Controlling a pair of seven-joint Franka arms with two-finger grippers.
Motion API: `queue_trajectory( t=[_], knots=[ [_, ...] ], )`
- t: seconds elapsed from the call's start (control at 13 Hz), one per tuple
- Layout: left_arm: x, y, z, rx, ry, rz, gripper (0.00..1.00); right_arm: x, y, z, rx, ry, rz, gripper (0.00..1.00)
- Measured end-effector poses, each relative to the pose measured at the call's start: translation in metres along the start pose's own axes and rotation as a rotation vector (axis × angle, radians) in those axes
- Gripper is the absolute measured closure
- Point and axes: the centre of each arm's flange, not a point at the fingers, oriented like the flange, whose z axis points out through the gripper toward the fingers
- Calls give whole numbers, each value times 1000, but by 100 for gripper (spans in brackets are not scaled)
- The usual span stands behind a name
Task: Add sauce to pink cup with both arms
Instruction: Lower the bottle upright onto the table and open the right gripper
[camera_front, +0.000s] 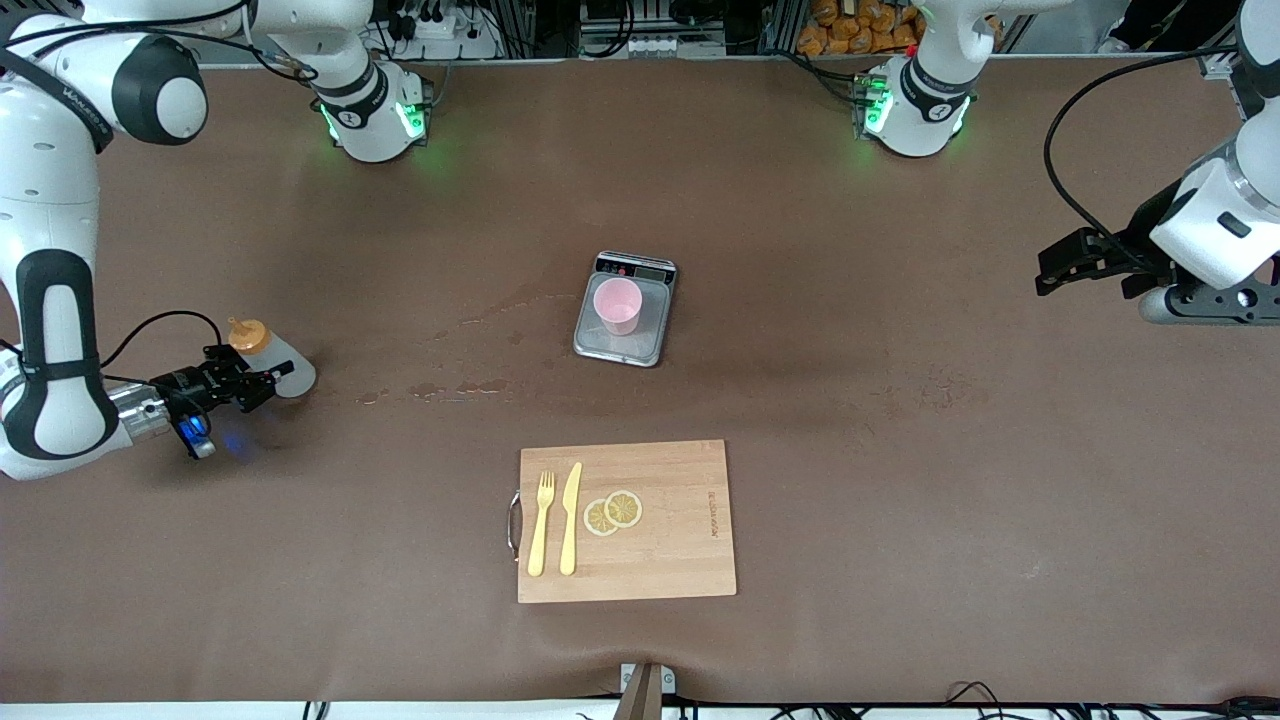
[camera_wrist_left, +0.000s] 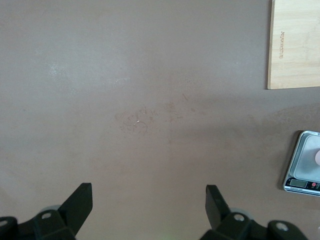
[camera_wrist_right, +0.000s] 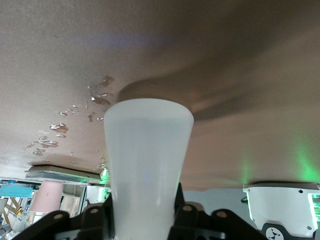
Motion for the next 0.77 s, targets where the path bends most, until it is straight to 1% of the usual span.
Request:
queue_trajectory(
  t=[0.15,0.31,0.39,0.54,0.77],
  knots=[
    [0,0,0,0,-1,0,0,-2,-3,-2,0,5,-7,26],
    [0,0,0,0,-1,0,0,-8,-7,-10,0,15,-18,6],
    [0,0,1,0,-1,0,0,-15,-10,-16,-2,16,-28,0],
    [0,0,1,0,-1,1,0,-34,-18,-33,-11,14,-55,0],
    [0,4,1,0,-1,6,0,-66,-33,-62,-27,34,-103,0]
  ],
)
